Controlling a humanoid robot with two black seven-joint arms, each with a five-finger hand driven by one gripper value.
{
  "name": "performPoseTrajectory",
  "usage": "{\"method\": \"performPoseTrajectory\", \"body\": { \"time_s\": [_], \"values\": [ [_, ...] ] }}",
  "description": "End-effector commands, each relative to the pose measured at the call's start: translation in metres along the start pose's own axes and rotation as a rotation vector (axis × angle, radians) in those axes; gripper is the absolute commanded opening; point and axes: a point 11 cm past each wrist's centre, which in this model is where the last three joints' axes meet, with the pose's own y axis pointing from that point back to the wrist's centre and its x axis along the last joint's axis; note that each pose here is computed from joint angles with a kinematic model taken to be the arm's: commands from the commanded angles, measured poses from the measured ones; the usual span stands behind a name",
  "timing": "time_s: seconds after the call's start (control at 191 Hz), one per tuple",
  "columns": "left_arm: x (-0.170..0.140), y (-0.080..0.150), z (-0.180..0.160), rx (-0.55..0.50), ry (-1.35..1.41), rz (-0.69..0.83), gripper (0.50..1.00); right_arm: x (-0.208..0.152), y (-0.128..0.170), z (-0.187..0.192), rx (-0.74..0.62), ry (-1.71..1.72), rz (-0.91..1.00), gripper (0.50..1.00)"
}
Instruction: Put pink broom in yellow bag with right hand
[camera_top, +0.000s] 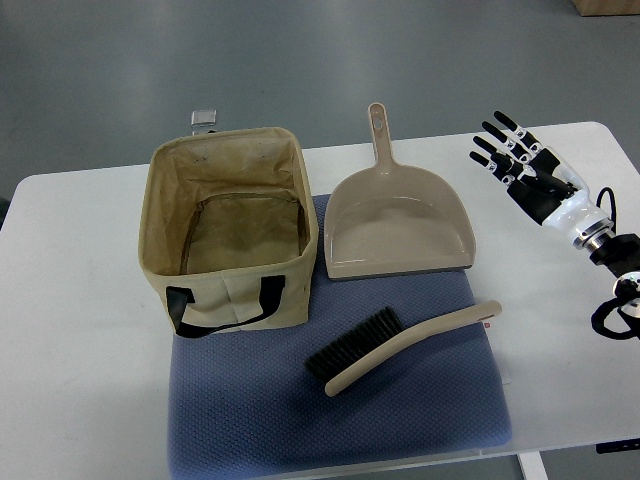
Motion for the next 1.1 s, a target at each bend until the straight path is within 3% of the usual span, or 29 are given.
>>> {"method": "performPoseTrajectory", "body": {
  "time_s": [0.0,1.096],
  "values": [
    [0.0,0.0,0.0,0.0,0.0,-0.001,1.0,0.0,0.0,0.0,0.0,0.0,0.0,0.93],
    [0.0,0.0,0.0,0.0,0.0,-0.001,1.0,0.009,0.006,-0.02,-0.004,0.061,0.007,0.93]
  ]
}}
